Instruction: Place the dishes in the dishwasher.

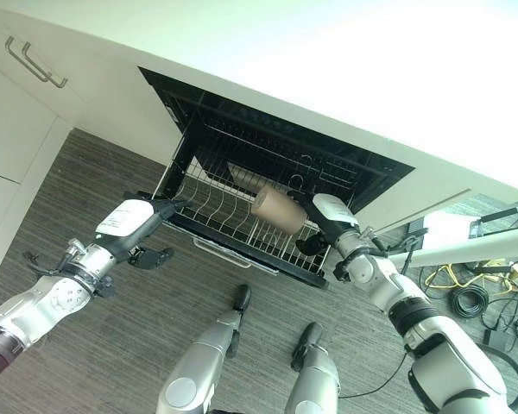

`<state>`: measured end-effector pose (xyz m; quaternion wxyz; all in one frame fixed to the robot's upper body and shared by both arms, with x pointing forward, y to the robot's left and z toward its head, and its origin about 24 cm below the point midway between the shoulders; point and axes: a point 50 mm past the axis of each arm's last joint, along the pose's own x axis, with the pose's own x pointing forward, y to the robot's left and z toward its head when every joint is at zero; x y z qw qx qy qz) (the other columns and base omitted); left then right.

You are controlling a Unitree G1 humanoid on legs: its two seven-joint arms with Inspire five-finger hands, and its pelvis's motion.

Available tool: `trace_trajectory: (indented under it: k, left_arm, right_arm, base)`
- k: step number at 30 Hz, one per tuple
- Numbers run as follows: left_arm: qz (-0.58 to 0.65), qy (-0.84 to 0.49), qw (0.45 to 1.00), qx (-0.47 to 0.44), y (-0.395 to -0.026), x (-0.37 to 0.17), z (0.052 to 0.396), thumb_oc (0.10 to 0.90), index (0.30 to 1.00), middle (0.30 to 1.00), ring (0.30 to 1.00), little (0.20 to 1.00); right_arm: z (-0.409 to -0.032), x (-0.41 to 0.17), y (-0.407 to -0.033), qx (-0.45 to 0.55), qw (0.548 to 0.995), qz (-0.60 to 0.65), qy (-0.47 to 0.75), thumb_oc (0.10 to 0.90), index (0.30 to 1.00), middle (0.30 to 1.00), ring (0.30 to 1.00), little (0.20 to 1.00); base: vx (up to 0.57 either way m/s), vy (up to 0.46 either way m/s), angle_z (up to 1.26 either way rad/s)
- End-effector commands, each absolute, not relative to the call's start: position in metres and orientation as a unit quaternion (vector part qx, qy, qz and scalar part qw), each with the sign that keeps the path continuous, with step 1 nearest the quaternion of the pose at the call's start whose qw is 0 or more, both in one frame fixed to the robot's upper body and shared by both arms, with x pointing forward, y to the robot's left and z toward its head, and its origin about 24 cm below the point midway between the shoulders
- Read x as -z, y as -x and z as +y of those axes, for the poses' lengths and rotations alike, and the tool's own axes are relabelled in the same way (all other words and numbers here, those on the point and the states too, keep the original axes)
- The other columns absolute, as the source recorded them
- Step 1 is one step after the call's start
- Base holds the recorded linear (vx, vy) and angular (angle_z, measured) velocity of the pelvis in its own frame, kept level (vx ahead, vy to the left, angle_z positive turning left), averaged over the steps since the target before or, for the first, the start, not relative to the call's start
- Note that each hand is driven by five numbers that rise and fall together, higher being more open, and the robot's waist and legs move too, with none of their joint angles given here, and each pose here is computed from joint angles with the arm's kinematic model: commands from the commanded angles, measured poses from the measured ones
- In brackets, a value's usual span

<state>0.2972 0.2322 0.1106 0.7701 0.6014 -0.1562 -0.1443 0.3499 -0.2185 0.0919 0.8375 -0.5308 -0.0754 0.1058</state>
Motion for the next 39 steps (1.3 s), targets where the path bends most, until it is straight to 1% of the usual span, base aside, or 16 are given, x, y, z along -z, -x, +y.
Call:
trace_trajectory:
  k: [1,8,12,14,18,20,23,28,32,34,39]
  left_arm:
    - [-0.184,-0.58,0.783,0.128,-0.296,-0.125,0.233,0.8,0.9,0.9,0.9,0.9]
    - [-0.179,-0.579,0.784,0.132,-0.291,-0.119,0.231,0.8,0.9,0.9,0.9,0.9]
    - [-0.174,-0.578,0.787,0.132,-0.289,-0.114,0.231,0.8,0.9,0.9,0.9,0.9]
    - [-0.166,-0.574,0.792,0.125,-0.285,-0.106,0.232,0.8,0.9,0.9,0.9,0.9]
    - [-0.144,-0.561,0.808,0.106,-0.277,-0.09,0.236,0.8,0.9,0.9,0.9,0.9]
    - [-0.123,-0.541,0.829,0.077,-0.267,-0.073,0.242,0.8,0.9,0.9,0.9,0.9]
    - [-0.116,-0.525,0.841,0.054,-0.261,-0.067,0.248,0.8,0.9,0.9,0.9,0.9]
    - [-0.115,-0.486,0.866,-0.008,-0.251,-0.062,0.259,0.8,0.9,0.9,0.9,0.9]
    - [-0.124,-0.446,0.883,-0.079,-0.244,-0.066,0.271,0.8,0.9,0.9,0.9,0.9]
    - [-0.13,-0.416,0.891,-0.125,-0.238,-0.071,0.281,0.8,0.9,0.9,0.9,0.9]
    - [-0.109,-0.364,0.908,-0.179,-0.226,-0.072,0.299,0.8,0.9,0.9,0.9,0.9]
  right_arm:
    - [-0.229,-0.133,-0.358,-0.055,0.84,-0.137,0.522,0.8,0.9,0.9,0.9,0.9]
    - [-0.233,-0.135,-0.354,-0.033,0.846,-0.148,0.511,0.8,0.9,0.9,0.9,0.9]
    - [-0.242,-0.14,-0.352,0.023,0.867,-0.157,0.473,0.8,0.9,0.9,0.9,0.9]
    - [-0.247,-0.141,-0.345,0.075,0.886,-0.182,0.42,0.8,0.9,0.9,0.9,0.9]
    - [-0.251,-0.135,-0.329,0.113,0.9,-0.205,0.367,0.8,0.9,0.9,0.9,0.9]
    - [-0.254,-0.124,-0.311,0.133,0.908,-0.208,0.338,0.8,0.9,0.9,0.9,0.9]
    - [-0.258,-0.118,-0.301,0.136,0.916,-0.208,0.314,0.8,0.9,0.9,0.9,0.9]
    - [-0.256,-0.113,-0.281,0.117,0.931,-0.218,0.268,0.8,0.9,0.9,0.9,0.9]
    - [-0.248,-0.103,-0.263,0.07,0.955,-0.213,0.193,0.8,0.9,0.9,0.9,0.9]
    - [-0.246,-0.09,-0.247,0.062,0.97,-0.199,0.124,0.8,0.9,0.9,0.9,0.9]
    - [-0.241,-0.077,-0.235,0.049,0.981,-0.179,0.054,0.8,0.9,0.9,0.9,0.9]
  base:
    - [0.01,-0.023,0.05]
    - [0.0,0.0,0.0]
    - [0.0,0.0,0.0]
    - [0.02,-0.008,-0.03]
    - [0.07,0.005,-0.16]
    - [0.13,0.018,-0.34]
    - [0.09,0.046,-0.17]
    - [0.08,0.122,-0.11]
    - [0.06,0.234,-0.17]
    - [0.05,0.31,-0.18]
    - [-0.02,0.308,0.17]
